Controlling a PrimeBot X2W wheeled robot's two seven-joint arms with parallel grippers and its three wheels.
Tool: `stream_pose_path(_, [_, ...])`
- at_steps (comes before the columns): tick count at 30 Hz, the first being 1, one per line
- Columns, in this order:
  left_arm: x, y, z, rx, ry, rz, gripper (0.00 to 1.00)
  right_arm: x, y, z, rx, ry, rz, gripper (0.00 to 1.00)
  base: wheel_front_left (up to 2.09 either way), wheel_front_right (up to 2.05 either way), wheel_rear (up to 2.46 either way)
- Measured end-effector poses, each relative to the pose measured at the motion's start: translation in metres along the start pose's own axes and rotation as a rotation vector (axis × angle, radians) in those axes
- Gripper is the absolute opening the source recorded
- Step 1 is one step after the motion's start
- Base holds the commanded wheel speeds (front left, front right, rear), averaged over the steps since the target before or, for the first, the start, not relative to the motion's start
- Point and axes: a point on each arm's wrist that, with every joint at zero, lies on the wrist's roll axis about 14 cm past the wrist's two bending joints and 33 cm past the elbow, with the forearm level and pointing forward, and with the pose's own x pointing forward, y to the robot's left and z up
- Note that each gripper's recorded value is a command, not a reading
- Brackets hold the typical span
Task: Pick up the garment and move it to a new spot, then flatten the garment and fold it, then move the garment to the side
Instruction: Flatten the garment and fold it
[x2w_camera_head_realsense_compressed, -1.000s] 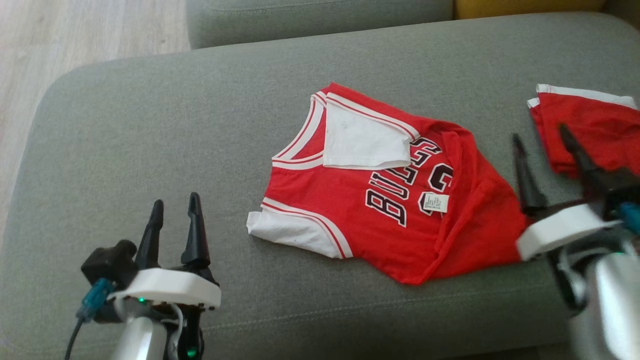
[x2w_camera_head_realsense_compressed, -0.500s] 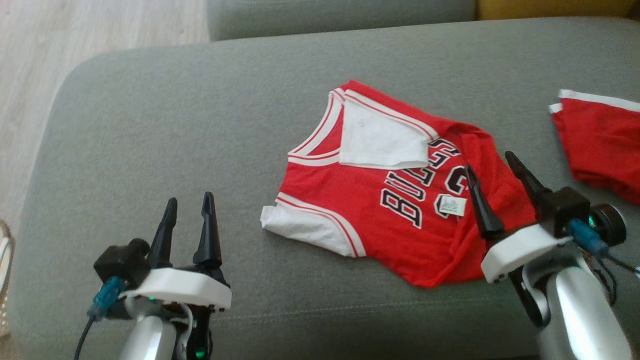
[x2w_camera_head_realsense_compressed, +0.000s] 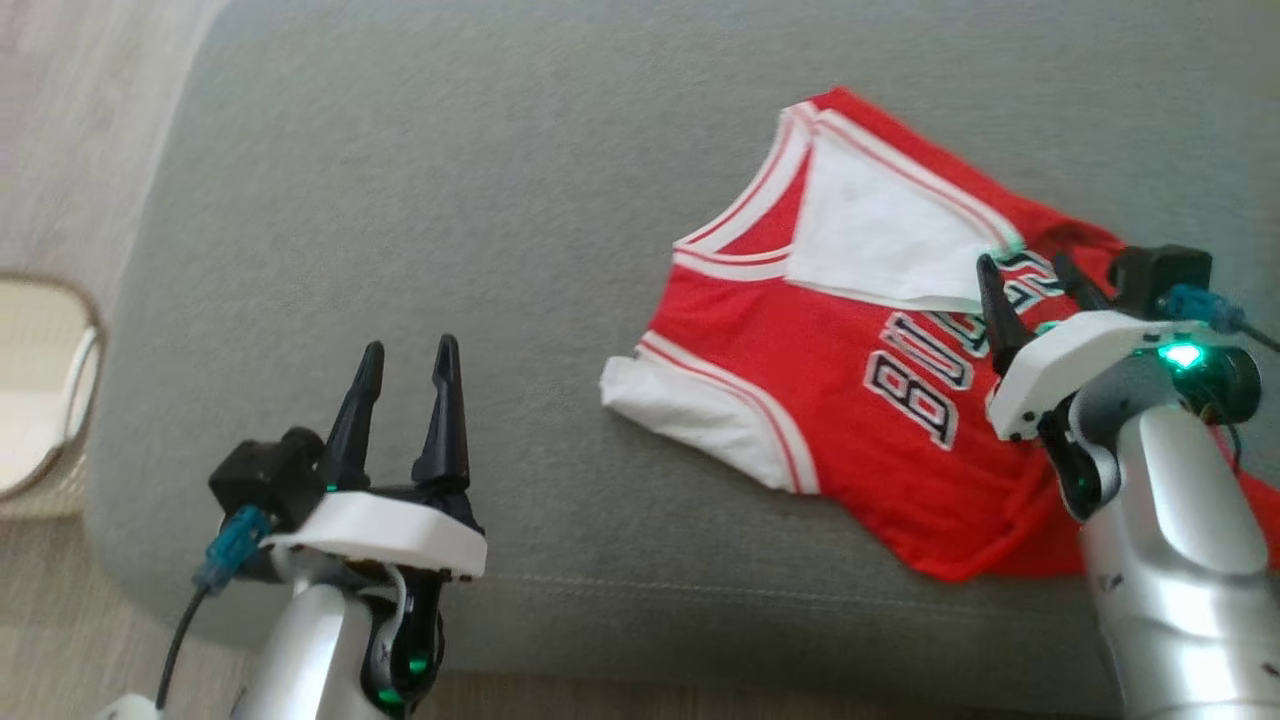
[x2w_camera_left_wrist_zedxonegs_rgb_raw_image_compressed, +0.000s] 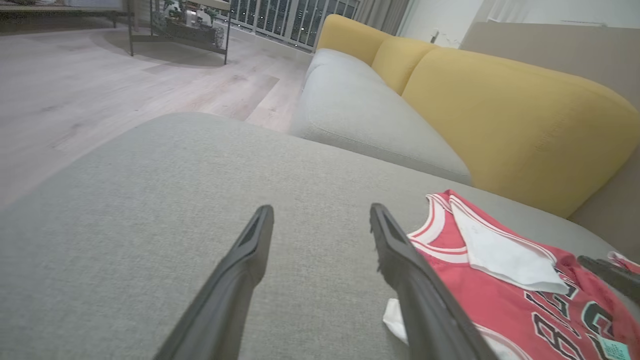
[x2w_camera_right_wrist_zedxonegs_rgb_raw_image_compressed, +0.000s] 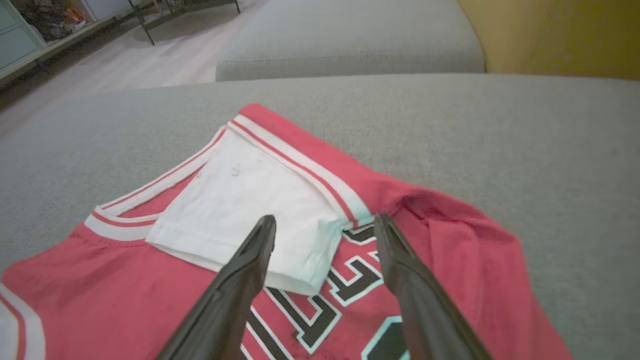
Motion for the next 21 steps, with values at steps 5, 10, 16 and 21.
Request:
stream_pose_path(5, [-0.004,0.020,-0.003,0.009,0.012,0.059,1.00,0.022,0.014,-0.030,0.036,0.103,0.023,1.00,0.00,0.00,0.00])
stream_pose_path(10, [-0.007,0.028,-0.006,0.014,0.022,0.086,1.00,0.029,0.019,-0.053,0.055,0.182,0.027,1.00,0.00,0.00,0.00])
stream_pose_path(16, [-0.007,0.025,-0.004,0.014,0.018,0.077,1.00,0.033,0.019,-0.052,0.087,0.182,0.018,0.00,0.00,0.00,0.00])
stream_pose_path(21, [-0.007,0.022,0.004,0.007,-0.004,0.068,1.00,0.033,0.031,-0.036,0.034,0.112,0.056,0.00,0.00,0.00,0.00])
